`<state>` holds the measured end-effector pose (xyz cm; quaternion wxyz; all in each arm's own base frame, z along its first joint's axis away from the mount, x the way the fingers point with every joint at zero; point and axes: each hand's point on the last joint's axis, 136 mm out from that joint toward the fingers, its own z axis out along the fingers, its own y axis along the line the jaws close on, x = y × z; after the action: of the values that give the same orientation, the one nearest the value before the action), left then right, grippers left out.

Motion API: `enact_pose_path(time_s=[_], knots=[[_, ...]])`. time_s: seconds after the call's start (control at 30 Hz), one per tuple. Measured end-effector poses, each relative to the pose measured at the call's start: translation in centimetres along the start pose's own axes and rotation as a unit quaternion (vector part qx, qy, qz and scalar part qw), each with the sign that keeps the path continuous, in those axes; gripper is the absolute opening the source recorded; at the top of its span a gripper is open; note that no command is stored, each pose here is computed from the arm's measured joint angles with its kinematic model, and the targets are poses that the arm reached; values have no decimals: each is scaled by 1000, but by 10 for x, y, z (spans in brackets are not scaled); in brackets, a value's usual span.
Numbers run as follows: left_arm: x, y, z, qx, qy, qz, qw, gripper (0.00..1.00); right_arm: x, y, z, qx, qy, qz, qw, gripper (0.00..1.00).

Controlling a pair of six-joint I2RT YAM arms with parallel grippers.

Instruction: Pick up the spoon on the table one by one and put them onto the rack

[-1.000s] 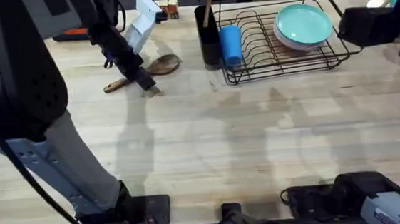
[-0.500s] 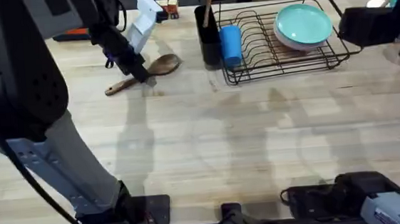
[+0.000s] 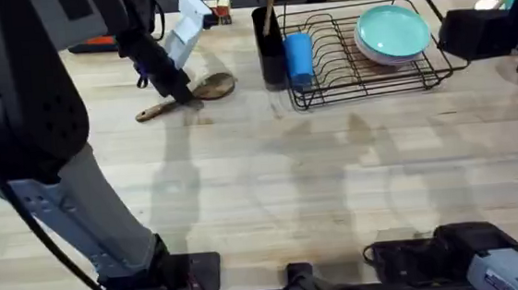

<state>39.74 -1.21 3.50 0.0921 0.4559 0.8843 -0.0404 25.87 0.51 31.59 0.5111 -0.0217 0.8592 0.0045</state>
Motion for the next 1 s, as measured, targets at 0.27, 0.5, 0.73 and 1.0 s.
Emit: enact_pose_path(time_s=[0.27,0.5,0.73,1.0], knots=[[1,-3,-3,31,20,-6,999,43,0,0,0,0,0,0,1000,998],[-7,-2,-17,59,27,-10,998,39,0,0,0,0,0,0,1000,998],[-36,16,-64,24,-18,-1,1000,38,0,0,0,0,0,0,1000,998],[-52,6,-121,-12,-78,12,997,38,0,0,0,0,0,0,1000,998]])
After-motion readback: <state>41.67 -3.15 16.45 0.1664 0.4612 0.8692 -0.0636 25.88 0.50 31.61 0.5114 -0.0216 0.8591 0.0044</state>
